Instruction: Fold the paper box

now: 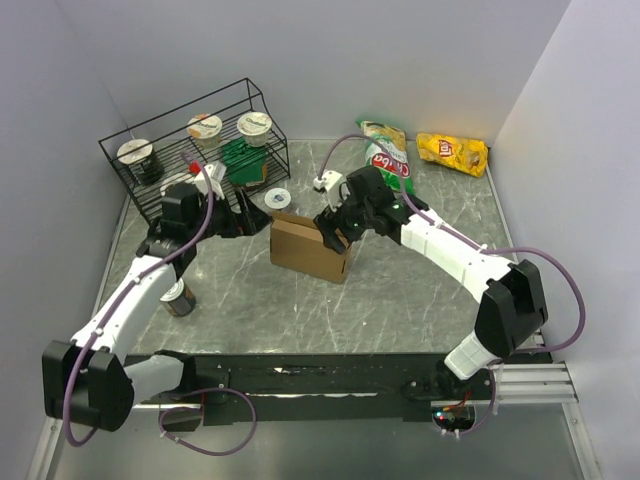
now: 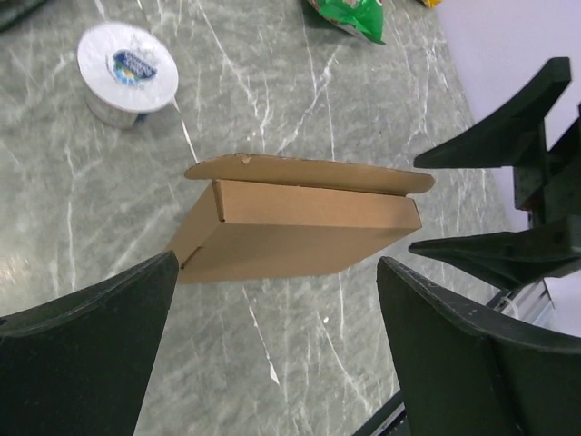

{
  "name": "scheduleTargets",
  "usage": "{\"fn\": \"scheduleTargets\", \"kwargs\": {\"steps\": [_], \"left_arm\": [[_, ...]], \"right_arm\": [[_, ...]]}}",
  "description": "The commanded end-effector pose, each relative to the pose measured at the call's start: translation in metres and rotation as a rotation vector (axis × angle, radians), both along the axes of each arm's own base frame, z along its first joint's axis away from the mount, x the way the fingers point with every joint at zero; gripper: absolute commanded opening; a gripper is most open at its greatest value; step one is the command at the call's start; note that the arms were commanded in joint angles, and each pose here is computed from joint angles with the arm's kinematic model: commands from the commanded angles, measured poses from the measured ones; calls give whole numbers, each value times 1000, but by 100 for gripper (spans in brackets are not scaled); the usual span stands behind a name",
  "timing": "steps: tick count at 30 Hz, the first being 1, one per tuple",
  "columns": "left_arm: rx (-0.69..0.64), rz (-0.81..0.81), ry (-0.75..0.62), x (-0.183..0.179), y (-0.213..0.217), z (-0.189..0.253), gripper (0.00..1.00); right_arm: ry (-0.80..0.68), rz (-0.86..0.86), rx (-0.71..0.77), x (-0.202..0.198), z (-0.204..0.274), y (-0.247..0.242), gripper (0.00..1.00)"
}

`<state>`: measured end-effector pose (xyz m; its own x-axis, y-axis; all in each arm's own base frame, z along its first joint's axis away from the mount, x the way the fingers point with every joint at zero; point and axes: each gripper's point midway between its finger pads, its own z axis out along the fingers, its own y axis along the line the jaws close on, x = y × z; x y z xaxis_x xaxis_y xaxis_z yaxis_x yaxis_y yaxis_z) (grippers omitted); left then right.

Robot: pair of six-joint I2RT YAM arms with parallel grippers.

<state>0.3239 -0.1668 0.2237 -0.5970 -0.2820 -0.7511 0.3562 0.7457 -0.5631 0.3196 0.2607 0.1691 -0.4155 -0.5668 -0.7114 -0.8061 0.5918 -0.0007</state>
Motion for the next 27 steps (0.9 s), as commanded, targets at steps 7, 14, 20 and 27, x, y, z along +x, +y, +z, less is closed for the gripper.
{"fn": "scheduleTargets", "kwargs": {"steps": [7,14,20,27], "left_arm": [[101,-60,-110,25,0,34,97],[91,-6,-20,59,-4,14,99],[118,22,101,84,-31,-41,98],[106,43,190,93,-41,-97,99]], "right_arm": [[-39,6,121,3,15,2,82],[41,-292,100,23,-5,-23,84],[184,-515,249,21,-36,-52,84],[343,-600,376,27,-69,-70,84]]}}
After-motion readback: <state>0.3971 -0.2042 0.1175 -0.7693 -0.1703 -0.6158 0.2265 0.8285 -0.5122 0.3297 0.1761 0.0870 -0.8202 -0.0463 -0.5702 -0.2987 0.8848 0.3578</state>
